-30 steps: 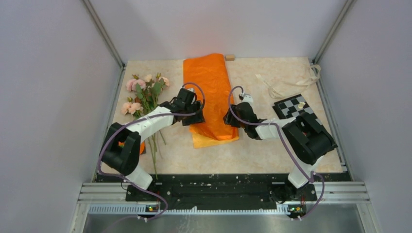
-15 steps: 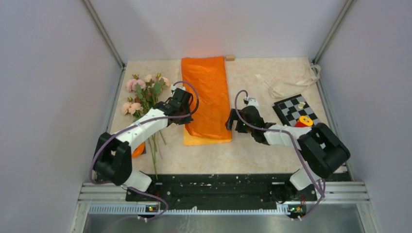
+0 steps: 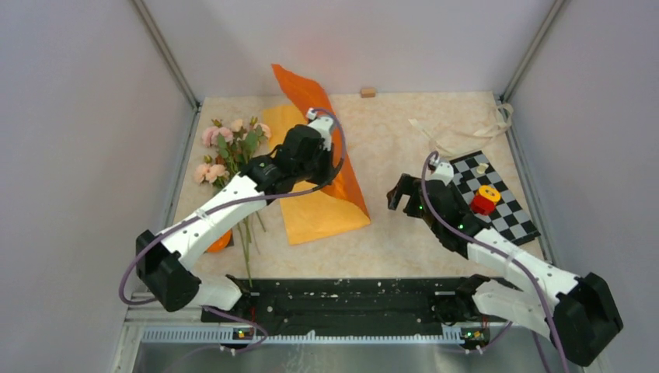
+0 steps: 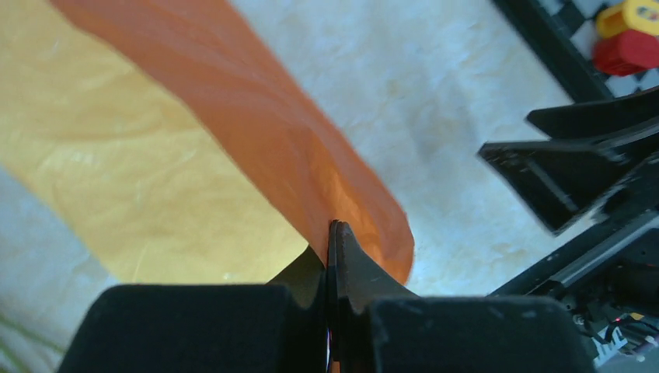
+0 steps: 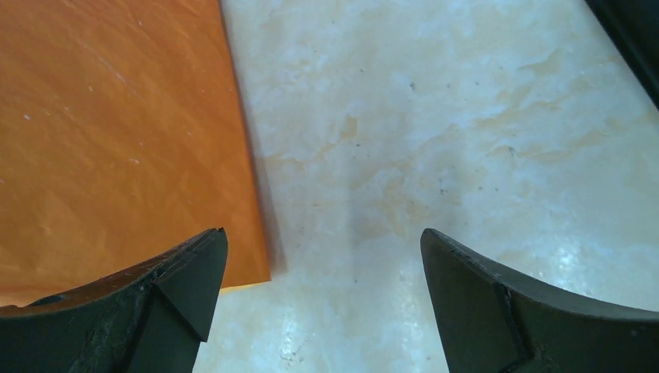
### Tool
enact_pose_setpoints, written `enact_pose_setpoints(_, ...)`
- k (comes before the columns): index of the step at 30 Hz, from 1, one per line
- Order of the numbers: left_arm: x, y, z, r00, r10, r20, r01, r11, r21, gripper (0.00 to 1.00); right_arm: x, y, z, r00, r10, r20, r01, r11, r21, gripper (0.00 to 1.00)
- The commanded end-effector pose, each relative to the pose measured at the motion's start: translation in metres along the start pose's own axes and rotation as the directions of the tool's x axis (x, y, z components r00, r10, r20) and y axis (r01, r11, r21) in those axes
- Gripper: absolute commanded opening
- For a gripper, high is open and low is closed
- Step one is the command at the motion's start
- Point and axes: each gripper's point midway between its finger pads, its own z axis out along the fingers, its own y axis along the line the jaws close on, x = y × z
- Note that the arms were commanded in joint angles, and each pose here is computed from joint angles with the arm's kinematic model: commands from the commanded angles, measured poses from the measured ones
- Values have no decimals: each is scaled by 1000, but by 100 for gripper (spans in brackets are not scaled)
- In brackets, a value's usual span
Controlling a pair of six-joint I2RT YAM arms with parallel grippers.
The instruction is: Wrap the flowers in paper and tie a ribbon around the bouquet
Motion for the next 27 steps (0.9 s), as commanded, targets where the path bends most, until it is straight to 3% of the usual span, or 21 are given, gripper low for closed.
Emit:
enact_pose_setpoints(1,-43,-51,18,981,179,79,-187,977,104,1,2,-22,-19,1000,24,6,-25,996,81,98)
enact_pose_setpoints(5,-67,-70,64,986,160,49,-164,983,80,4,-1,-35,-36,998,54,23,-56,991,124,98)
enact_pose_setpoints(10,-84,-111,131,983,186,8,-184,966,180,0,-7,-57,-59,994,85,73,-97,977,188,99)
enact_pose_setpoints(12,-78,-130,162,966,257,-1,-249,936,249,1,-8,-63,-68,992,89,84,-104,976,193,99)
enact_pose_setpoints(16,-80,-173,185,932,341,125,-360,823,439,4,-8,-68,-78,991,80,110,-98,981,169,99)
enact_pose_setpoints(18,-83,-184,187,916,359,181,-400,776,487,17,-7,-64,-81,992,60,115,-74,990,121,99)
enact_pose_setpoints(20,-90,-185,195,915,342,214,-403,788,465,32,-9,-60,-83,989,79,128,-90,992,84,99)
enact_pose_setpoints(24,-94,-183,205,929,304,211,-368,814,450,96,-14,-60,-88,985,86,149,-99,992,79,99)
enact_pose_setpoints(27,-96,-174,200,940,295,174,-341,847,408,99,-16,-59,-86,985,80,150,-93,992,81,99)
